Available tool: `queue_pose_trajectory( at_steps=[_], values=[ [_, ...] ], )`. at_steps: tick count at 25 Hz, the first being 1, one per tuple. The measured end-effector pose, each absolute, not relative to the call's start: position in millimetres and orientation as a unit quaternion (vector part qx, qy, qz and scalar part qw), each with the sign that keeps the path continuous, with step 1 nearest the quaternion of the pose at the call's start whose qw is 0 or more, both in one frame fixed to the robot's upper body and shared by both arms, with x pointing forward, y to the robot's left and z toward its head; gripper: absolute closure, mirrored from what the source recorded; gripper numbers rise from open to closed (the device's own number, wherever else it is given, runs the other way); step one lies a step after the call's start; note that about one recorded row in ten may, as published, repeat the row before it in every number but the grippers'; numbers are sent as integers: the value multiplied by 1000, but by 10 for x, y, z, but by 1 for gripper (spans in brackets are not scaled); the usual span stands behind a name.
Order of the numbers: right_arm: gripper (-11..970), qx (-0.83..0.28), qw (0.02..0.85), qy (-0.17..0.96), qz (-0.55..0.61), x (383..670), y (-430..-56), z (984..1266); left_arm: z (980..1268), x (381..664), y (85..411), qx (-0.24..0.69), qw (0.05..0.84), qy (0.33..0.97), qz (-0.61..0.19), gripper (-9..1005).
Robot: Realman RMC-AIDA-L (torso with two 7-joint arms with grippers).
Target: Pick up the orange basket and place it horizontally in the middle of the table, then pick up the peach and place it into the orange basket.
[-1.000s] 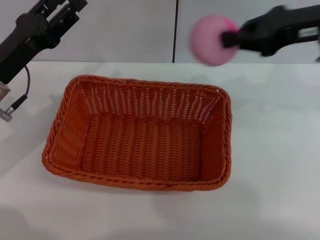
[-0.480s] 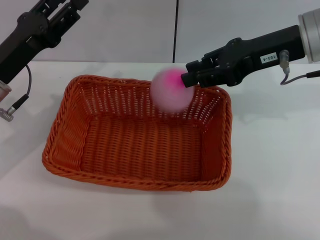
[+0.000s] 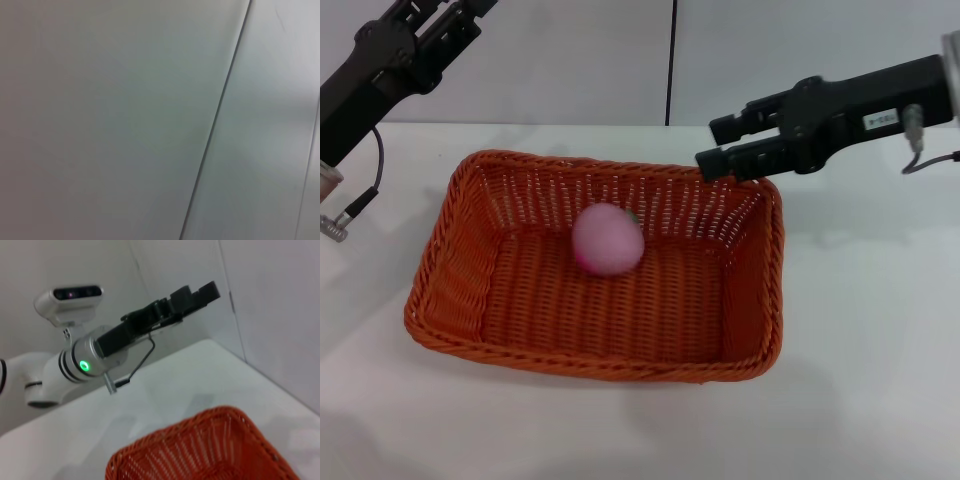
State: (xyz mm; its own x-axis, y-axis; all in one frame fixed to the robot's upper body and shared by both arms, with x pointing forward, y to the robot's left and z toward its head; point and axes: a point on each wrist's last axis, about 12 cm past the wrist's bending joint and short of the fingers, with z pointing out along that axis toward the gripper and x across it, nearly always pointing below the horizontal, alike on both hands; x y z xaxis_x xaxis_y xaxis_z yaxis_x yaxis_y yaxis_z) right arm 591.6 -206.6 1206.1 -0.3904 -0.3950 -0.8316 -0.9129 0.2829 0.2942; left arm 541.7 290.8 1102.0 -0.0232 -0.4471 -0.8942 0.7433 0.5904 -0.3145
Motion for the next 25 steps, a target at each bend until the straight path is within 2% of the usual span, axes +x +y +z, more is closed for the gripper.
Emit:
queue_pose_trajectory(
  at_steps=[5, 10, 11, 12, 16, 21, 23, 25],
  values=[
    [378, -419, 387, 701, 428, 5808, -2336, 12071, 11031, 5403, 2915, 128, 690, 563, -436, 333],
    [376, -349, 512, 642, 451, 5581, -2818, 11957, 11030, 5386, 2934, 125, 694, 560, -435, 333],
    [376, -307, 560, 627, 446, 5487, -3024, 11836, 11030, 5386, 2934, 125, 694, 560, -435, 333],
    [376, -307, 560, 627, 446, 5487, -3024, 11836, 11033, 5366, 2958, 120, 701, 555, -431, 333],
    [376, -193, 657, 610, 399, 5271, -3466, 11420, 11033, 5366, 2958, 120, 701, 555, -431, 334],
    [377, -47, 766, 581, 270, 4925, -3816, 10939, 10852, 5211, 3043, 60, 776, 533, -333, 333],
    [377, 4, 806, 558, 196, 4786, -3870, 10824, 10819, 5186, 3046, 47, 787, 530, -313, 333],
    [377, 22, 816, 550, 177, 4749, -3877, 10792, 10760, 5141, 3044, 25, 804, 526, -276, 333]
  ],
)
